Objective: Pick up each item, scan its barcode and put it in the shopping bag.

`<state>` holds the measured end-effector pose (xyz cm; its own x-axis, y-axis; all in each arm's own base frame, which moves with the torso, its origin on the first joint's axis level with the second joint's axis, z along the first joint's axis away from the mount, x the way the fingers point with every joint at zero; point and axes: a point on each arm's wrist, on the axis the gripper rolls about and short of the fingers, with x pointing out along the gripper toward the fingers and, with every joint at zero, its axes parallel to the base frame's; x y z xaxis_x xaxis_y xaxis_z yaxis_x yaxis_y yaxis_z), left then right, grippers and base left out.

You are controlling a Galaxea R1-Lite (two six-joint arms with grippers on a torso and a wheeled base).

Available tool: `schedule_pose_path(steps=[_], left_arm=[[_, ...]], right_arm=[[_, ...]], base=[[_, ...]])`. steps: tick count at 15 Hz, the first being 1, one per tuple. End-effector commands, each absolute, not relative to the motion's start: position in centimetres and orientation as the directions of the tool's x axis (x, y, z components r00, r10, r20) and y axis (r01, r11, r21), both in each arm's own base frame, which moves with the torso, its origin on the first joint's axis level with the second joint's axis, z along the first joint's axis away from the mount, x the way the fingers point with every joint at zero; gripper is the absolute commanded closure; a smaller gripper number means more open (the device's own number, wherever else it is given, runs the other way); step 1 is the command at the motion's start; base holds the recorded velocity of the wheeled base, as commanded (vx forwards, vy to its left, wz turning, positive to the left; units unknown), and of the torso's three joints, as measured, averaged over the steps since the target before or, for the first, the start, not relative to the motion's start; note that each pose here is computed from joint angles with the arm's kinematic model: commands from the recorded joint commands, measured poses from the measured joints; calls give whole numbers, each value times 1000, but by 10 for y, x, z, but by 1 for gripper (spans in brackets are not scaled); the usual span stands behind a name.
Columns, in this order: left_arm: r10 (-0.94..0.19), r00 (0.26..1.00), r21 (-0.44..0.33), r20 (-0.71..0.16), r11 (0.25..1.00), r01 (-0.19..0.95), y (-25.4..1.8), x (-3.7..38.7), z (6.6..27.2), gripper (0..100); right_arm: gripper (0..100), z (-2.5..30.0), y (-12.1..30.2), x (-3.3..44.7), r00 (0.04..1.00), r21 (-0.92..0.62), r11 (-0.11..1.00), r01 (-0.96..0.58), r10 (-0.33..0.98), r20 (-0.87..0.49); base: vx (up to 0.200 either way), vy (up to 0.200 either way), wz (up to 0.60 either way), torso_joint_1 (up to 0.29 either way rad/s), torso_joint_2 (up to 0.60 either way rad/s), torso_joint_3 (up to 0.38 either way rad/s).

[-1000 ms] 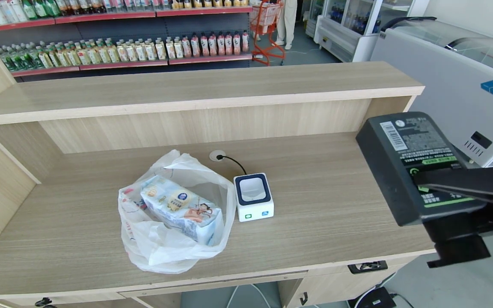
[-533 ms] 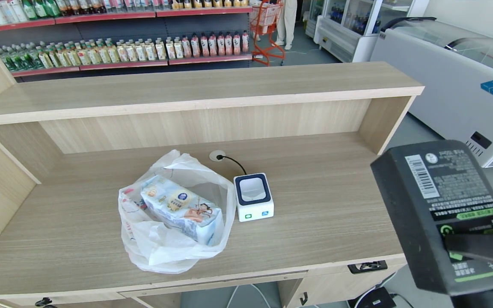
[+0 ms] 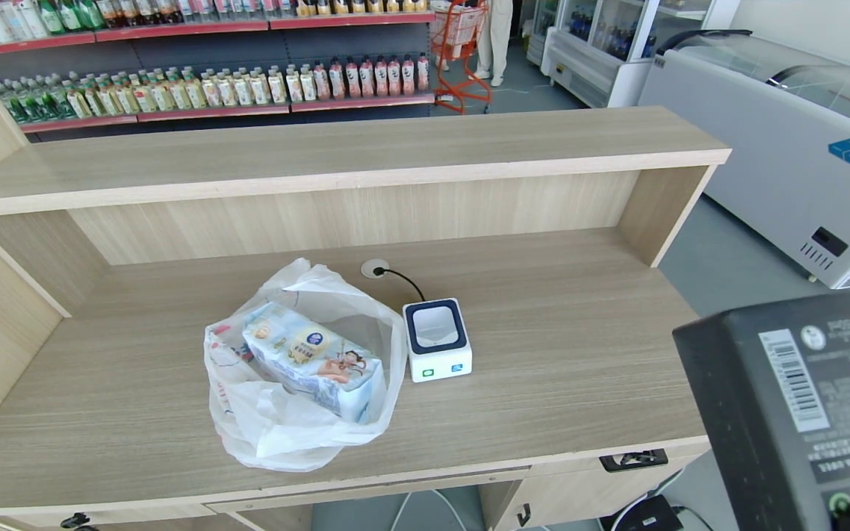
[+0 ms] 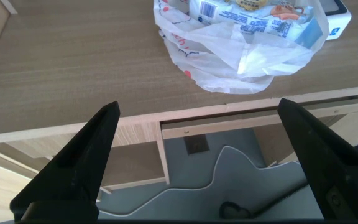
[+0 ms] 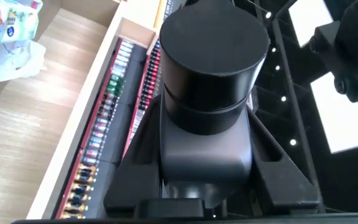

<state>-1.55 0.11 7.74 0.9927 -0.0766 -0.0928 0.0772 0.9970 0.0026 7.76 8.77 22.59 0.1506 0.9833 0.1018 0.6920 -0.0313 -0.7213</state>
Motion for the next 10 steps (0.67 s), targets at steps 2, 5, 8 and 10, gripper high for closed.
schedule_pose_path(steps=[2,5,8,10], left_arm=[[-76,993,3,-93,997,77,1,-15,77,0],[-76,993,3,-93,997,77,1,-15,77,0],[-76,993,3,-93,997,77,1,-15,77,0],[-76,993,3,-93,997,77,1,-15,77,0]], right_arm=[[100,227,93,70,70,-711,29,703,992,110],[100,234,87,61,42,-659,76,749,986,162],[100,234,85,59,42,-654,78,753,985,166],[100,235,86,61,60,-659,66,750,984,167]], base=[[0,0,0,0,0,0],[0,0,0,0,0,0],[0,0,0,0,0,0],[0,0,0,0,0,0]])
